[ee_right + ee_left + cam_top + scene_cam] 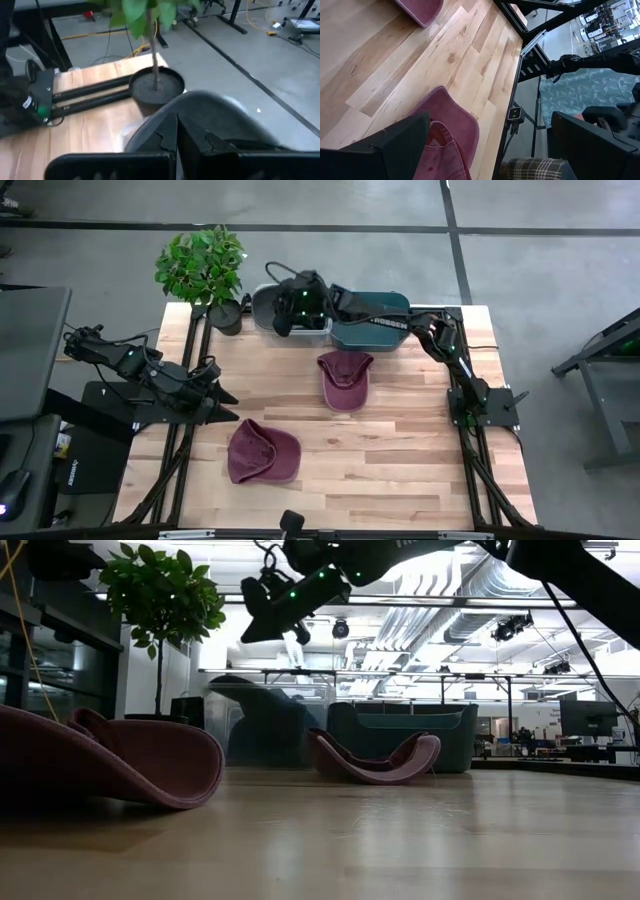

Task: Pick & Place hat
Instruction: Put the black cap into the transparent bin

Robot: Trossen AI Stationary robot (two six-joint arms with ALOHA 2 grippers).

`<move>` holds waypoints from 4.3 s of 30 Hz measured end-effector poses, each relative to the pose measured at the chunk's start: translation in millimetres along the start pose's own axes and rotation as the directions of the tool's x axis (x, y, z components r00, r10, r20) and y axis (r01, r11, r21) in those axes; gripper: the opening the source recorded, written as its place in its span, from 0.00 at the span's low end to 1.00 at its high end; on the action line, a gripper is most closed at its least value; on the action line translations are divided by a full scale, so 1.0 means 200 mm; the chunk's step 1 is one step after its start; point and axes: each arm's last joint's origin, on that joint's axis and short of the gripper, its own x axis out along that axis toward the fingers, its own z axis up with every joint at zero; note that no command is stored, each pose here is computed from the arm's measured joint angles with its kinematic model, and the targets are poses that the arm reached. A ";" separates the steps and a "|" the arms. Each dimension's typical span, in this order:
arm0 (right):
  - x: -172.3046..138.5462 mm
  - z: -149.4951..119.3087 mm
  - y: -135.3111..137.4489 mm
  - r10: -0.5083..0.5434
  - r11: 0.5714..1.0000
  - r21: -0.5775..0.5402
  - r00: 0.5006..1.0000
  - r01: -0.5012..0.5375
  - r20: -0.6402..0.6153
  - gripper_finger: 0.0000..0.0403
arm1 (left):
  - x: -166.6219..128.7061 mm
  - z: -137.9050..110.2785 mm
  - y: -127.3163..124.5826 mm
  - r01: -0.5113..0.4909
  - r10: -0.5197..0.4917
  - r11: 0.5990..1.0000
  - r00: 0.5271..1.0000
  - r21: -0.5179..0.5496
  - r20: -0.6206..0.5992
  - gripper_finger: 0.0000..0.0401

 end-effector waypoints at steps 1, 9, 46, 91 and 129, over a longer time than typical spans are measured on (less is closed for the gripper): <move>0.00 0.01 -0.01 0.006 1.000 0.002 1.000 -0.006 0.004 0.00 | 0.00 0.00 0.00 0.000 0.000 1.000 1.000 0.000 0.000 1.00; -0.01 -0.02 -0.02 0.091 0.996 0.003 0.993 -0.091 -0.078 0.00 | 0.00 0.00 0.00 -0.001 0.001 1.000 1.000 -0.001 0.003 1.00; 0.17 -0.33 -0.09 0.006 0.980 0.191 0.946 0.059 -0.324 0.00 | 0.03 0.00 0.00 -0.039 0.039 0.997 0.999 -0.063 0.007 1.00; -1.48 -0.41 0.47 -0.044 0.943 0.305 0.956 0.136 -0.289 0.00 | 0.37 0.76 0.16 -0.464 0.487 0.871 0.764 -0.163 0.424 1.00; -1.53 -0.63 0.60 0.014 0.937 0.337 0.954 0.093 -0.300 0.00 | 0.75 1.27 0.45 -0.927 0.956 0.294 0.281 -0.234 0.089 1.00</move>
